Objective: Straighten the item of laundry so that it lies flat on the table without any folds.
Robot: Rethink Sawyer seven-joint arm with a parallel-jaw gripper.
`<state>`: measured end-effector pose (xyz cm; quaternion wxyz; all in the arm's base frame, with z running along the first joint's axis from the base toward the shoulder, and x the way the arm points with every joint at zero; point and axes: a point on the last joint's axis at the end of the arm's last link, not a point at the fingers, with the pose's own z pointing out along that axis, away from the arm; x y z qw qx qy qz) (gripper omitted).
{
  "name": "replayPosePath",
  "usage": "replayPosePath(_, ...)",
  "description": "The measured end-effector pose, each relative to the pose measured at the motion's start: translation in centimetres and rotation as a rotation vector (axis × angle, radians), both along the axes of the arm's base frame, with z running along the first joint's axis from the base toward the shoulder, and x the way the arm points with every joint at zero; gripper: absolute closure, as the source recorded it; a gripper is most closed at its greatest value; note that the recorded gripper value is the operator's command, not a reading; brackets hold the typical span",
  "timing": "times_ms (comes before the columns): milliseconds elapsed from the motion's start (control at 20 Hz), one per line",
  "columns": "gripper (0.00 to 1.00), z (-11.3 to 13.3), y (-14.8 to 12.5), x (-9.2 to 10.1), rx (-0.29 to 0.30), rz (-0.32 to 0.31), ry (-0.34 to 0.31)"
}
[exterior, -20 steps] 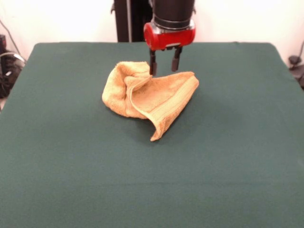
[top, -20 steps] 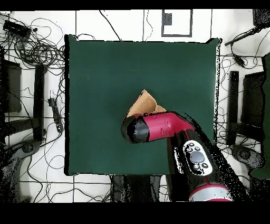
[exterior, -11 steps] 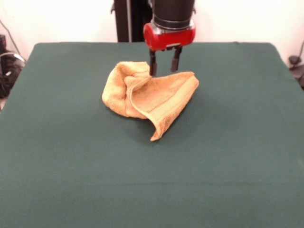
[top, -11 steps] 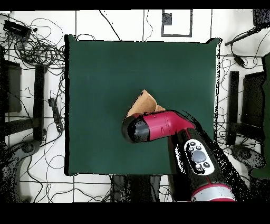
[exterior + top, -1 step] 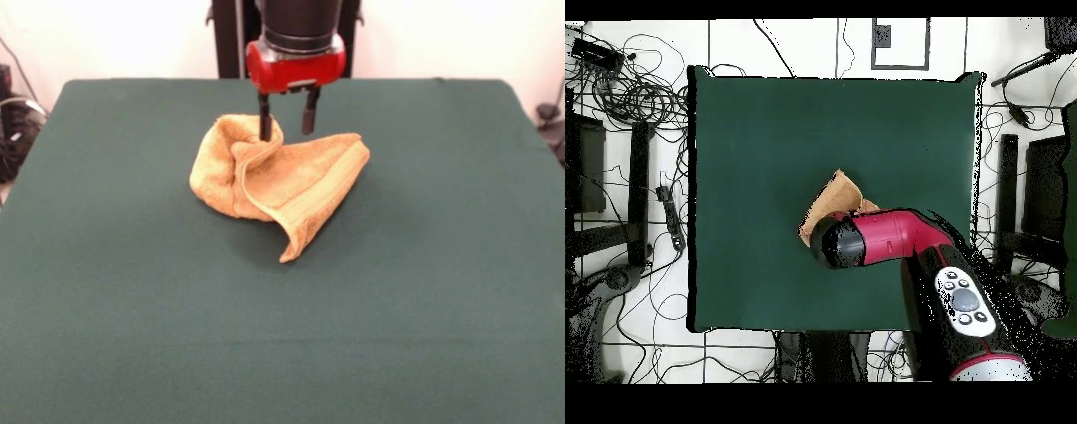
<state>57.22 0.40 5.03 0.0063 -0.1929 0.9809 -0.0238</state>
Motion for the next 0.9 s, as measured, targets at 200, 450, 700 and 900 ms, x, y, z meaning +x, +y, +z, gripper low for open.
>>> replayPosePath(200, 0.0, 0.0, -2.3, 0.5, 0.012, -0.043, 0.009)
replayPosePath(450, 0.0, -0.1, -4.7, 1.3, 0.011, -0.083, 0.008)
replayPosePath(700, 0.0, 0.0, -5.3, 1.4, 0.01, -0.092, 0.004)
replayPosePath(900, 0.0, 0.0, -5.1, 1.4, 0.01, -0.09, 0.004)
